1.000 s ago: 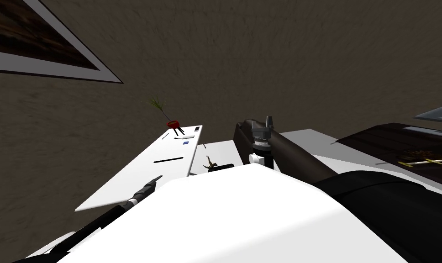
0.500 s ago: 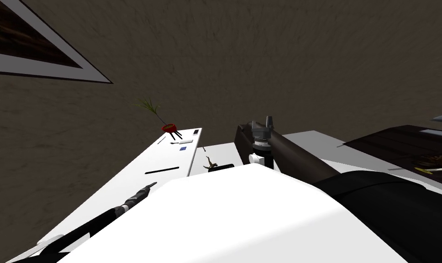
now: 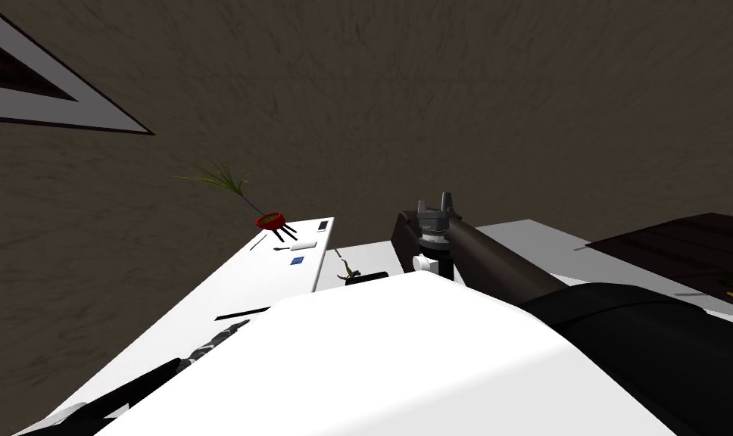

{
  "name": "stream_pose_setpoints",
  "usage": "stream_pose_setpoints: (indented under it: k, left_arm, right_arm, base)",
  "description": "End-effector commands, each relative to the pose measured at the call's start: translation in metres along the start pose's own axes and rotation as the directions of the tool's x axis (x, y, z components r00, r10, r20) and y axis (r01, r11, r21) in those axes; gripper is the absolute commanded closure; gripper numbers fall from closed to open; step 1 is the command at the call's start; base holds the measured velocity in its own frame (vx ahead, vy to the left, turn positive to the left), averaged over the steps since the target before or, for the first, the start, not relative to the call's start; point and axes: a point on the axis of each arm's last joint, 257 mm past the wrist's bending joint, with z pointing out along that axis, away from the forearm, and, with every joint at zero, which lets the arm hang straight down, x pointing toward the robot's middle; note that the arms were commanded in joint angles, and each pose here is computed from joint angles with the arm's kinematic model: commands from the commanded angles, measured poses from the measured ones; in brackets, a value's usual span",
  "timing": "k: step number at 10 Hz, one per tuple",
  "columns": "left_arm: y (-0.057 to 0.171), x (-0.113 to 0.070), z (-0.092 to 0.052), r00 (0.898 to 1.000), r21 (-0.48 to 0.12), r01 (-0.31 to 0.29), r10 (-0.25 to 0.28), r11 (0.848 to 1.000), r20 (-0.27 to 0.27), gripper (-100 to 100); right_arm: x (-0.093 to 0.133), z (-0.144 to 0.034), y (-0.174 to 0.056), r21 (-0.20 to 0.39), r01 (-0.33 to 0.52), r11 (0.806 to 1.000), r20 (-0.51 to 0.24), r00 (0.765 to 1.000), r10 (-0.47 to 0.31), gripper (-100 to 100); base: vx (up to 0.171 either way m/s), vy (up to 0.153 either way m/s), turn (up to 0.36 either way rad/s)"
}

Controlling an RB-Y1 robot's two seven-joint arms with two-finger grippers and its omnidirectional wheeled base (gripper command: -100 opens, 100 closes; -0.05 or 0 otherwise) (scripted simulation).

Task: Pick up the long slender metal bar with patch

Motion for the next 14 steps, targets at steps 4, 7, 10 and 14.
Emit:
stream_pose_setpoints:
  k: [4,7,10,14]
  left_arm:
    - [0.043,-0.005,-0.006,1.0,-0.124,0.015,-0.013,0.992,0.013,-100]
    - [0.078,-0.004,-0.013,0.999,-0.216,0.031,-0.027,0.976,0.02,-100]
    - [0.079,-0.003,-0.014,0.999,-0.222,0.033,-0.029,0.974,0.02,0]
    - [0.097,0.004,-0.003,0.999,-0.222,0.042,-0.038,0.974,0.025,-100]
  right_arm:
    - [0.0,0.0,0.0,0.0,0.0,1.0,0.0,1.0,0.0,0]
    - [0.0,0.0,0.0,0.0,0.0,1.0,0.0,1.0,0.0,0]
    - [0.0,0.0,0.0,0.0,0.0,1.0,0.0,1.0,0.0,0]
    - [0.0,0.0,0.0,0.0,0.0,1.0,0.0,1.0,0.0,0]
  base:
    - [0.216,0.028,0.003]
    - [0.183,0.007,0.005]
    - [0.074,0.017,-0.002]
    - [0.022,0.016,-0.024]
